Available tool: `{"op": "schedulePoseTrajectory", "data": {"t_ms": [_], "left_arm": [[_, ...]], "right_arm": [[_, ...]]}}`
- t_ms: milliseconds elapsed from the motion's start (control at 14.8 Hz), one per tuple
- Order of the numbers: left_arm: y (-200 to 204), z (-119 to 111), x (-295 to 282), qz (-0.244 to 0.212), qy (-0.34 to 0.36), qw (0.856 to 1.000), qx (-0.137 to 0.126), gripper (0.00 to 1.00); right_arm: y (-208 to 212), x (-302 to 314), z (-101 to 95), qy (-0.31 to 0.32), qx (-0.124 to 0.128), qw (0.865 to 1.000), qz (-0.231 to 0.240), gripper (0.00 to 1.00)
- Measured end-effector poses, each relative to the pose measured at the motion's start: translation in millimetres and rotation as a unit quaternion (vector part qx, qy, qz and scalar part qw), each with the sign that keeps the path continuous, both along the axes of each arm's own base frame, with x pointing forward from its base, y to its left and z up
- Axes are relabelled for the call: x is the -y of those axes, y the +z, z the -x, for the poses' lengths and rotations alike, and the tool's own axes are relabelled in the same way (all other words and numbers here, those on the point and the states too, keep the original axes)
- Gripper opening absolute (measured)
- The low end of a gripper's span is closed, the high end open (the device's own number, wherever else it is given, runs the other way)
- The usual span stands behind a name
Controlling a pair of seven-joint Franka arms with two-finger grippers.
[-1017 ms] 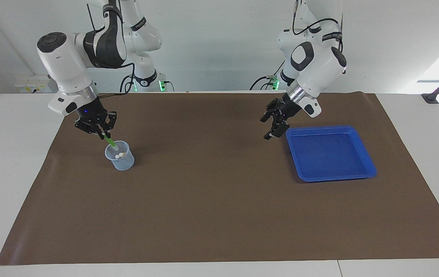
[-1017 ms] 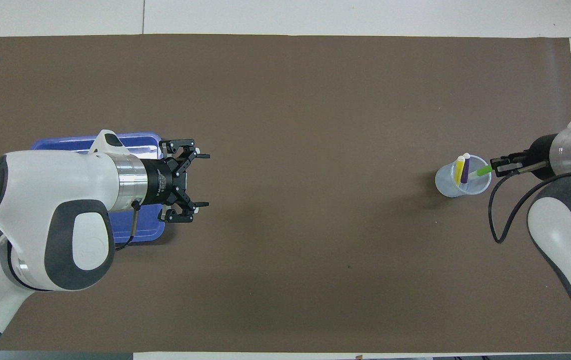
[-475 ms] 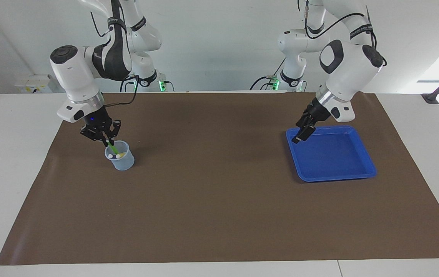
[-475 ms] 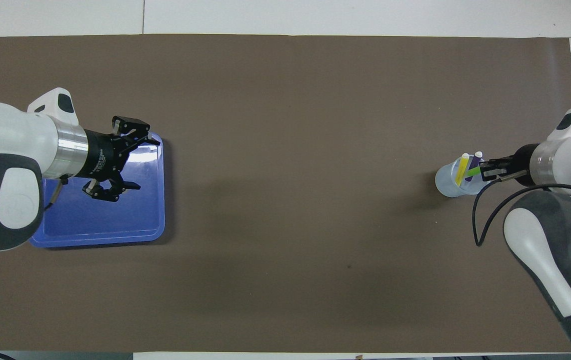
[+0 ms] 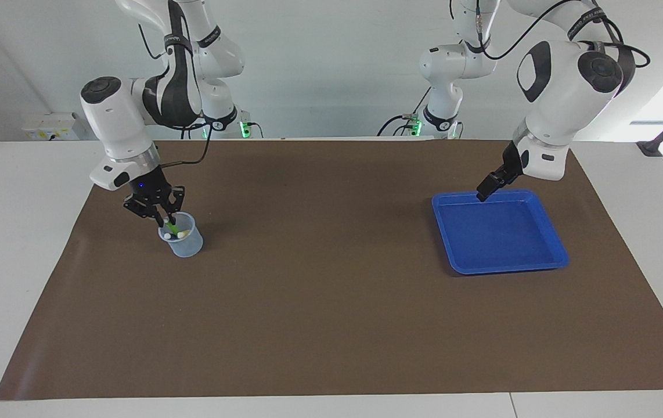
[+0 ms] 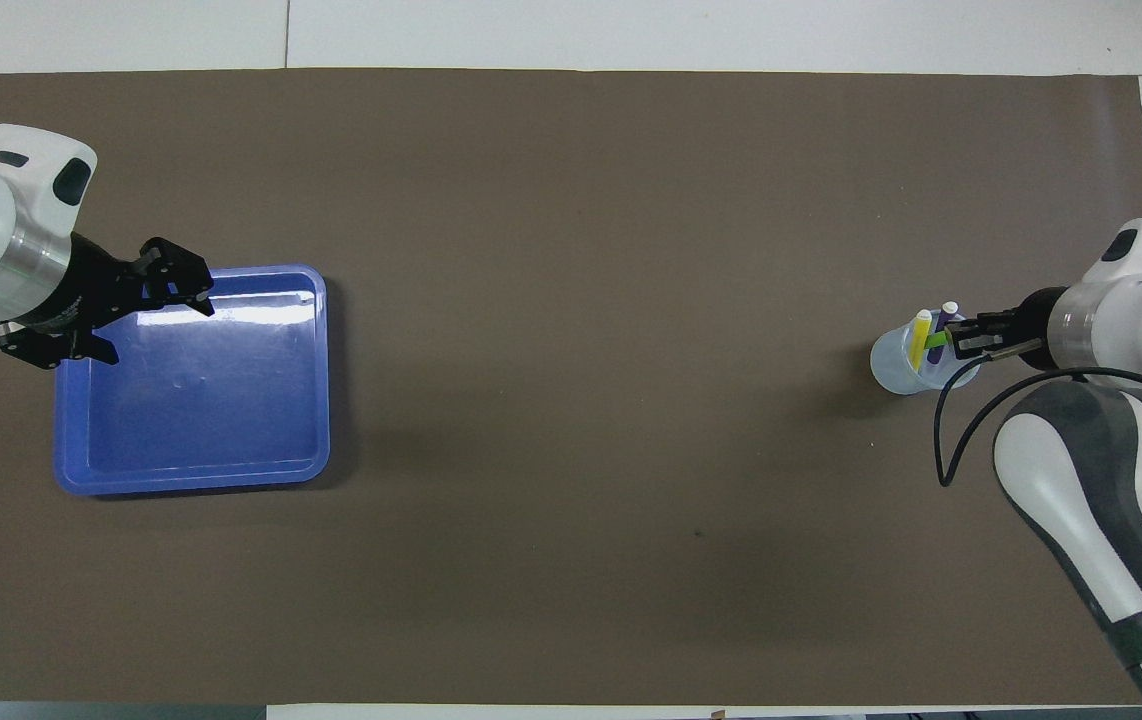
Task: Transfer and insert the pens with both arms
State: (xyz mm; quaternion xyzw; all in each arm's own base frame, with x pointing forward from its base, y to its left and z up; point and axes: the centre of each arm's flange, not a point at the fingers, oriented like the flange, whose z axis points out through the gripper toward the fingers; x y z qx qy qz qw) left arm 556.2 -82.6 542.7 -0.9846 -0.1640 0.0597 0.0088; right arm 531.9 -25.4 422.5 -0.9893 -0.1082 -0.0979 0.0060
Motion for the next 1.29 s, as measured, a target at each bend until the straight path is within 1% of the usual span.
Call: {"op": "schedulePoseTrajectory", "data": {"t_ms": [68,136,271,339,407,475,610,814,949,1085,1288], "left_arm": [[11.4,1.4,-8.3,-0.004,-0.038,0.999,-0.007,1.00],[22.7,3.5,-15.5,-0.004,-0.072,0.997,-0.013,1.00],[44.0,10.0,-22.7,0.001,-0.124,0.992,-0.015,1.00],[52.3,15.6,-22.6,0.002,-0.139,0.990,-0.013,1.00],[58.2,22.3,-20.6,0.002,-0.149,0.989,-0.013,1.00],[60.1,28.9,-17.7,0.001,-0.156,0.988,-0.013,1.00],[53.7,36.9,-12.9,0.002,-0.169,0.986,-0.009,1.00],[46.1,32.1,-18.0,0.021,-0.162,0.987,0.011,1.00],[52.1,29.3,-21.2,0.026,-0.160,0.987,0.016,1.00],[67.2,26.2,-16.3,0.027,-0.165,0.986,0.020,1.00],[72.4,24.2,-1.4,0.028,-0.179,0.983,0.021,1.00]], "right_arm": [[0.9,0.1,-0.6,0.000,0.002,1.000,0.000,0.56],[3.3,0.2,-1.8,0.000,0.006,1.000,0.000,0.68],[12.2,0.4,-5.8,0.000,0.015,1.000,0.001,0.88],[17.7,0.5,-7.8,0.000,0.021,1.000,0.001,0.96],[24.1,0.7,-9.4,0.000,0.027,1.000,0.001,1.00],[31.1,0.9,-10.1,0.000,0.030,1.000,0.001,1.00],[50.3,2.2,-10.2,0.000,0.019,1.000,-0.001,1.00],[95.1,7.5,-11.5,-0.028,-0.010,1.000,-0.009,1.00],[122.5,10.5,-10.3,-0.061,-0.031,0.998,0.003,1.00],[147.7,11.3,-8.3,-0.086,-0.047,0.995,0.015,1.00],[175.2,10.2,-6.7,-0.106,-0.067,0.992,0.016,1.00]]}}
